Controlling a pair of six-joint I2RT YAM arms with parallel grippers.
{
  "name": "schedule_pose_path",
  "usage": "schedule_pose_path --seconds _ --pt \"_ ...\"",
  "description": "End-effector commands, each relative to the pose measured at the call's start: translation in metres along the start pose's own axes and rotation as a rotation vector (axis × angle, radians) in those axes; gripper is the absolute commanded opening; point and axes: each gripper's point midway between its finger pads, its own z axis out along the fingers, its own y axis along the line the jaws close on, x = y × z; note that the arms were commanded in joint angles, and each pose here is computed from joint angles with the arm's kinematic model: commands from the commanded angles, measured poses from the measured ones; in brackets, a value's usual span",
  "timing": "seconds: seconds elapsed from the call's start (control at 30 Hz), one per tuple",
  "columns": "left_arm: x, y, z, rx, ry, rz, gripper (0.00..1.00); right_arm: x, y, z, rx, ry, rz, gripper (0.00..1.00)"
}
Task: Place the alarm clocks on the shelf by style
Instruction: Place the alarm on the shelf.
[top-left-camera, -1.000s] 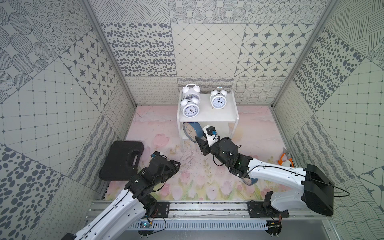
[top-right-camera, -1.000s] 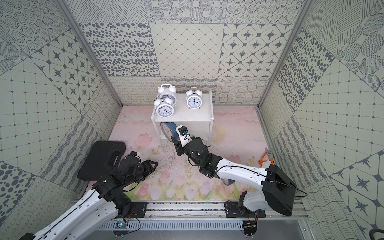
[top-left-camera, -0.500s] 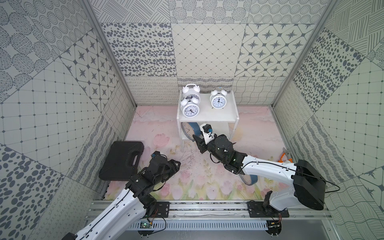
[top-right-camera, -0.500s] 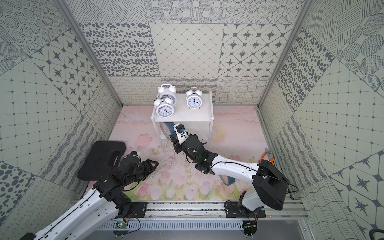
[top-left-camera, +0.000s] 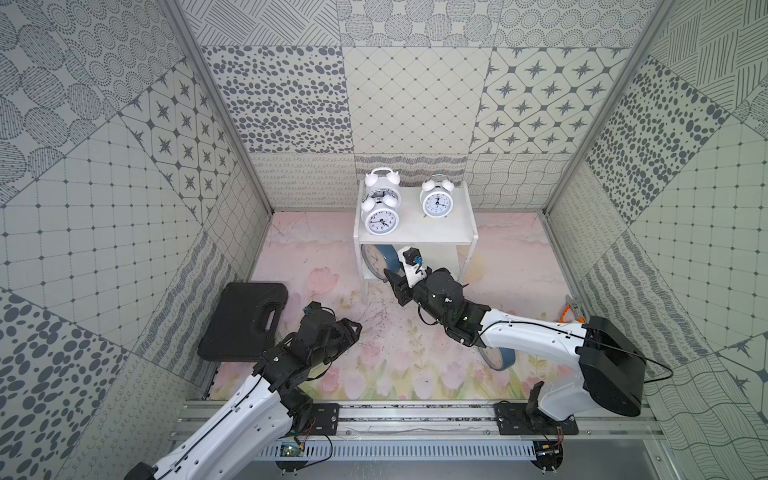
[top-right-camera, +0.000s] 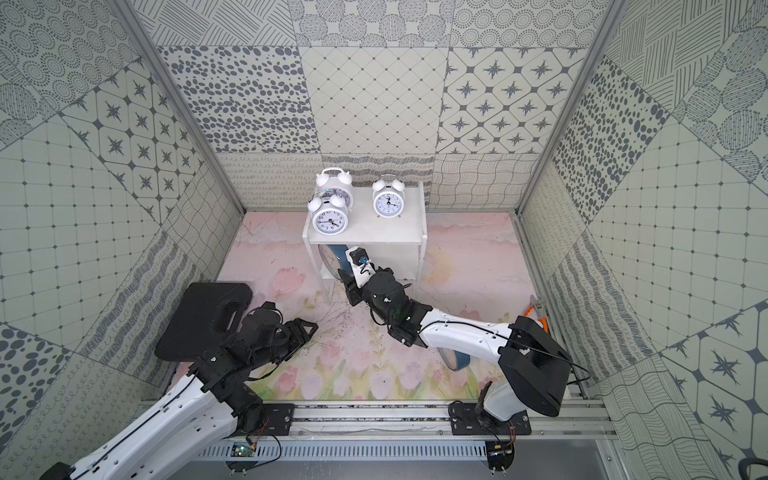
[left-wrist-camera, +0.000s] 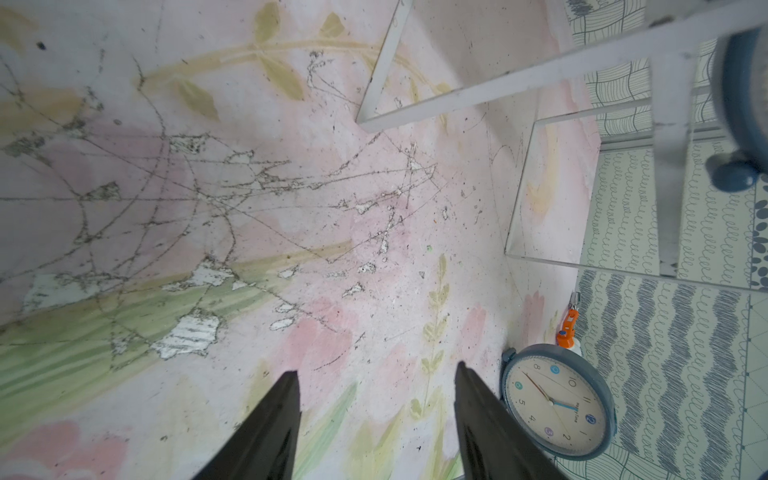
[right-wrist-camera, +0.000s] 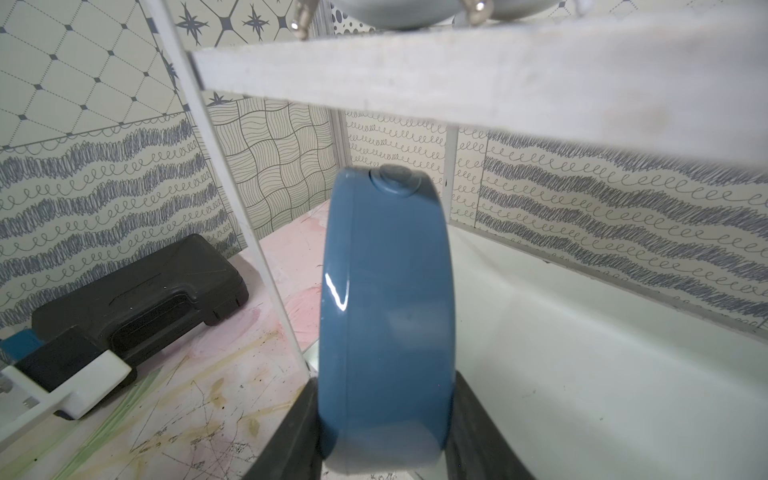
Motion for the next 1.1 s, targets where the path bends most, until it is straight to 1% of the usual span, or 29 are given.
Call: schedule_pose_path --seconds 0.0,0.23,0.37,0.47,0.77,0.93,1.03,1.07 --pt "-0.004 -0.009 0.001 0.038 -0.005 0.025 0.62 -0.025 0.001 0.006 -0.002 -0.081 0.019 0.3" --pt "-0.006 -0.009 0.0 0.042 -0.007 0.024 0.62 -0.02 -0.001 0.01 0.005 -0.065 0.011 0.33" --pt "-0.005 -0.008 0.001 0.041 -0.004 0.022 0.61 -0.017 -0.002 0.012 0.013 -0.06 0.01 0.38" --pt "-0.004 -0.006 0.001 0.039 0.002 0.021 0.6 -0.016 -0.003 0.012 0.017 -0.058 0.011 0.4" --pt "-0.002 -0.002 0.002 0.037 0.003 0.014 0.6 -0.01 -0.007 0.016 0.038 -0.051 0.003 0.41" --pt "-0.003 -0.004 0.003 0.048 -0.001 0.012 0.6 -0.01 -0.007 0.016 0.039 -0.05 0.003 0.44" --pt "-0.005 -0.006 0.003 0.06 -0.007 0.012 0.6 -0.01 -0.008 0.015 0.042 -0.05 0.005 0.5" --pt "-0.005 -0.006 0.003 0.06 -0.007 0.012 0.6 -0.01 -0.009 0.015 0.042 -0.049 0.006 0.53"
